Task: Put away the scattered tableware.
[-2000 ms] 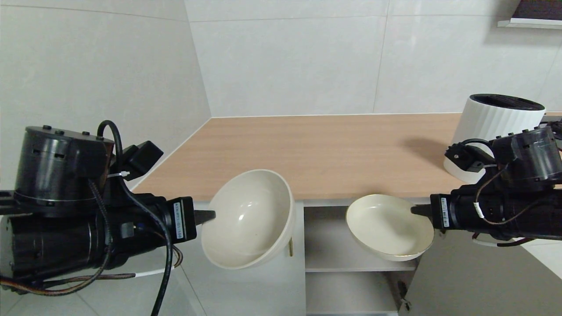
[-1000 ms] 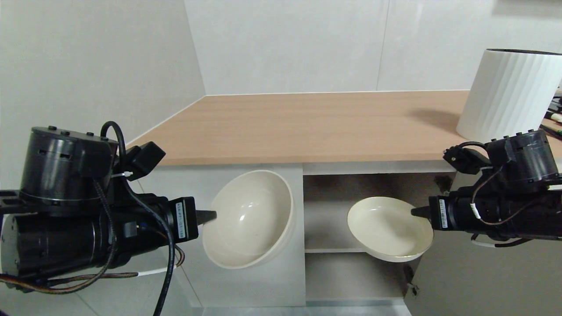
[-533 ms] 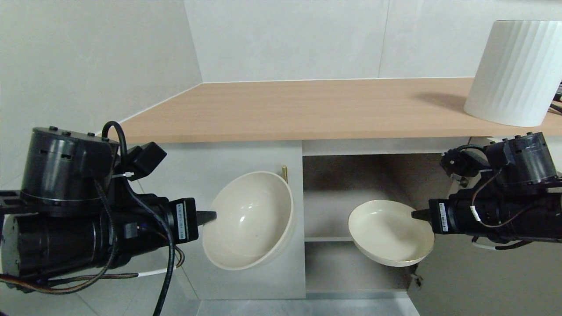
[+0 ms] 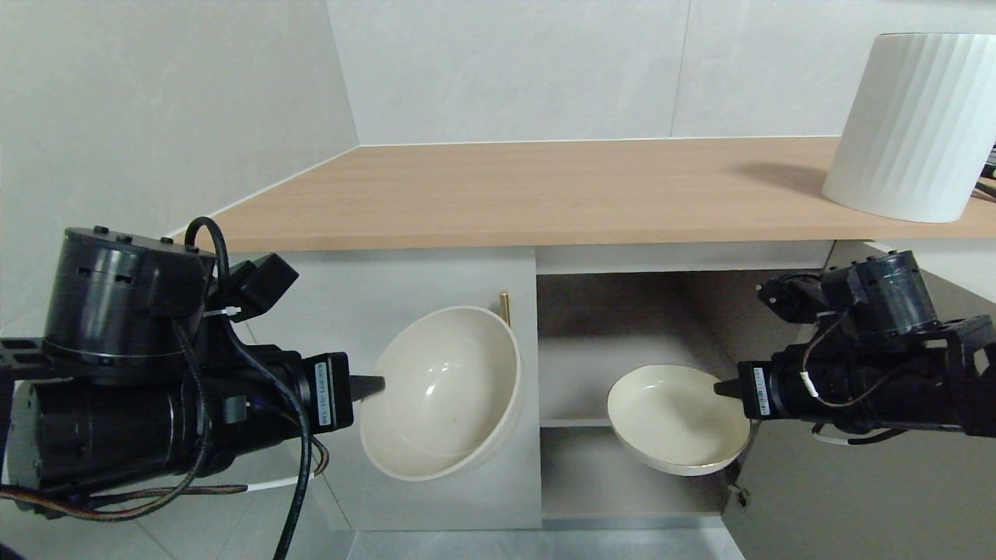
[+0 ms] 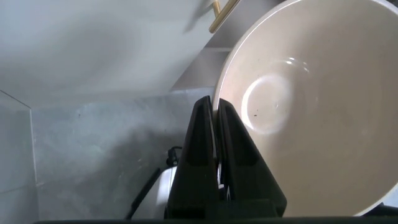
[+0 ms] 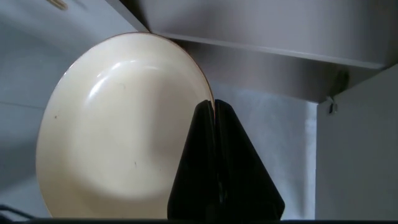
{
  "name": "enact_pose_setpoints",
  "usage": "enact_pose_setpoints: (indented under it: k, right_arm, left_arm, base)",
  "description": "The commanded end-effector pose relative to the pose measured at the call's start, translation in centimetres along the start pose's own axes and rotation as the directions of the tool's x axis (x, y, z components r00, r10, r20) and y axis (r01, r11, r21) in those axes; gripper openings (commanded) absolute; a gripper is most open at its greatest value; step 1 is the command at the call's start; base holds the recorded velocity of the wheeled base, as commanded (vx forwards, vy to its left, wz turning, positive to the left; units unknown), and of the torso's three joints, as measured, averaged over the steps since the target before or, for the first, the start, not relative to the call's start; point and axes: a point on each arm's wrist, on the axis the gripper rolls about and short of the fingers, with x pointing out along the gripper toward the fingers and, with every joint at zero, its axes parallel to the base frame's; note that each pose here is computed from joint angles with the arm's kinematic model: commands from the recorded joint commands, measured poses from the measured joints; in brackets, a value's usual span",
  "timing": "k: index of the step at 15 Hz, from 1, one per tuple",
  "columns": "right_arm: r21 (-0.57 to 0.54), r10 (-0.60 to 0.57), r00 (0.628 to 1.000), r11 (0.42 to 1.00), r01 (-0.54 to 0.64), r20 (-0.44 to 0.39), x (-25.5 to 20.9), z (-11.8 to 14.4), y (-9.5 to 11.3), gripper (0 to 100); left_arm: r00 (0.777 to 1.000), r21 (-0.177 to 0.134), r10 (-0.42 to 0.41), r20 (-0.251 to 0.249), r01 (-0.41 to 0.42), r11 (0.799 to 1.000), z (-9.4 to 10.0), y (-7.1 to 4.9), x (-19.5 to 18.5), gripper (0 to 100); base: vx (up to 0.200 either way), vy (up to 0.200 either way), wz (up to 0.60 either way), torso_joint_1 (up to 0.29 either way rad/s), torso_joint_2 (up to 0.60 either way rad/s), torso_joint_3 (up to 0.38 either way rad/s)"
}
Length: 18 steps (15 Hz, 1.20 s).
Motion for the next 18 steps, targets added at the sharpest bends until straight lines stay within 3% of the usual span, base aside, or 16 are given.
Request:
enact_pose_setpoints:
  k: [1, 6, 8, 13, 14, 18]
  right_arm:
    - [0.006, -0.021, 0.997, 1.000, 0.022, -0.076, 3.4, -1.1, -0.5, 0]
    - [0.006, -0.140, 0.984, 0.990, 0.141, -0.109, 10.9, -3.6, -2.0, 0]
    - [0.076, -0.150, 0.985, 0.985, 0.157, -0.087, 13.9, -4.5, -2.7, 0]
    - [0.132, -0.273, 0.962, 0.953, 0.273, -0.018, 18.6, -4.4, -4.5, 0]
    - [0.155, -0.334, 0.943, 0.932, 0.329, 0.007, 20.2, -4.1, -5.3, 0]
    - [0.200, -0.399, 0.915, 0.903, 0.380, 0.064, 22.2, -3.5, -6.3, 0]
  left_arm:
    - [1.000, 0.000, 0.001, -0.002, -0.001, 1.000, 0.0, 0.0, 0.1, 0]
    - [1.000, -0.001, 0.005, -0.009, -0.005, 1.000, -0.1, 0.0, 0.3, 0]
    - [1.000, -0.001, 0.007, -0.010, -0.007, 1.000, -0.1, 0.1, 0.3, 0]
    - [1.000, -0.001, 0.007, -0.010, -0.007, 1.000, -0.1, 0.1, 0.3, 0]
    - [1.000, -0.001, 0.008, -0.011, -0.008, 1.000, -0.1, 0.1, 0.3, 0]
    - [1.000, -0.001, 0.011, -0.018, -0.011, 1.000, -0.2, 0.1, 0.5, 0]
  base:
    - [0.000, 0.000, 0.00, 0.000, 0.00, 0.000]
    - [0.000, 0.000, 0.00, 0.000, 0.00, 0.000]
    - [0.000, 0.000, 0.00, 0.000, 0.00, 0.000]
    - [0.000, 0.000, 0.00, 0.000, 0.00, 0.000]
    - [0.000, 0.000, 0.00, 0.000, 0.00, 0.000]
    - [0.000, 0.000, 0.00, 0.000, 0.00, 0.000]
